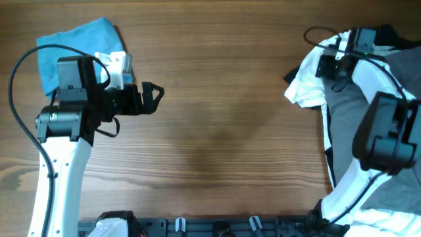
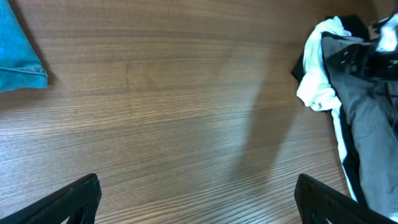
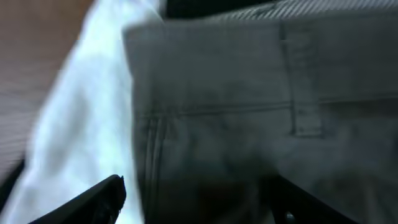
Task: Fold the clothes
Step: 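Reach the right gripper into the clothes pile and grasp the grey shorts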
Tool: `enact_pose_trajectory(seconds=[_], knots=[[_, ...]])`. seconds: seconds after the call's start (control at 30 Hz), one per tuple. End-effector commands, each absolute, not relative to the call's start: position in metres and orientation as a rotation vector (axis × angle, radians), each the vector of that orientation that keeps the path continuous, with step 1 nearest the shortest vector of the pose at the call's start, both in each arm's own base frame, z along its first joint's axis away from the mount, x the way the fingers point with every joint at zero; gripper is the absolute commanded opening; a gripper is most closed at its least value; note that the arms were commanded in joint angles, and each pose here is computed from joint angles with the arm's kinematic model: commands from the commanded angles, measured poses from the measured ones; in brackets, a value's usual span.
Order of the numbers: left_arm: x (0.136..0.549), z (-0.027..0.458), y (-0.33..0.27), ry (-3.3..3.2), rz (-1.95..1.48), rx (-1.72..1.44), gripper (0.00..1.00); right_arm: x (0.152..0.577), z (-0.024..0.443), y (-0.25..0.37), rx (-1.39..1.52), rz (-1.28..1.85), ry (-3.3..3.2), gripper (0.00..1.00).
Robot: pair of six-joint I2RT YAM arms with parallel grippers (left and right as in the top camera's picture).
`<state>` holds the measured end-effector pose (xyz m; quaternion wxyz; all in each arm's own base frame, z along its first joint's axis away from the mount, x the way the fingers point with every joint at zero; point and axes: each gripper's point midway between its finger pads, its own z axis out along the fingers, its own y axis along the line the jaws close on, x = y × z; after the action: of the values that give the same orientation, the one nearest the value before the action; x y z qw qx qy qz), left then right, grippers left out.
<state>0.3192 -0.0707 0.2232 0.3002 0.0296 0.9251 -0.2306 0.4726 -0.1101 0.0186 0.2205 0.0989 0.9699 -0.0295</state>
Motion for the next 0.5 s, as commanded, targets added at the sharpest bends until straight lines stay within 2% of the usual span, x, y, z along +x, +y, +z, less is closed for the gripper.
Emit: enact_pose_trajectory(seconds=[0.0,0.07,0.1,0.13,0.17,0.3,0.33,0.37,0.47], knots=[[0.324,0.232,-0.072,2.433,-0.608,0.091,1.00,0.473,0.006,-0.117,0.219,-0.152,2.702,0.76],[0.324,0.232,-0.072,2.433,-0.608,0.091,1.00,0.472,0.005,-0.120,0.224,-0.173,2.707,0.60],[0.324,0.232,-0.072,2.433,-0.608,0.091,1.00,0.470,0.005,-0.125,0.277,-0.208,2.704,0.34],[0.324,0.232,-0.072,2.433,-0.608,0.091,1.00,0.470,0.006,-0.129,0.316,-0.223,2.697,0.20],[0.324,0.232,-0.072,2.433,-0.608,0.091,1.00,0.470,0.007,-0.129,0.324,-0.224,2.692,0.17],[0.323,0.232,-0.072,2.433,-0.608,0.091,1.00,0.471,0.021,-0.130,0.345,-0.221,2.666,0.20],[0.323,0.232,-0.072,2.433,-0.608,0.091,1.00,0.471,0.026,-0.130,0.346,-0.222,2.659,0.15],[0.323,0.232,-0.072,2.433,-0.609,0.091,1.00,0.471,0.032,-0.130,0.348,-0.223,2.650,0.04],[0.323,0.231,-0.072,2.433,-0.608,0.091,1.00,0.472,0.053,-0.132,0.365,-0.223,2.608,0.04]])
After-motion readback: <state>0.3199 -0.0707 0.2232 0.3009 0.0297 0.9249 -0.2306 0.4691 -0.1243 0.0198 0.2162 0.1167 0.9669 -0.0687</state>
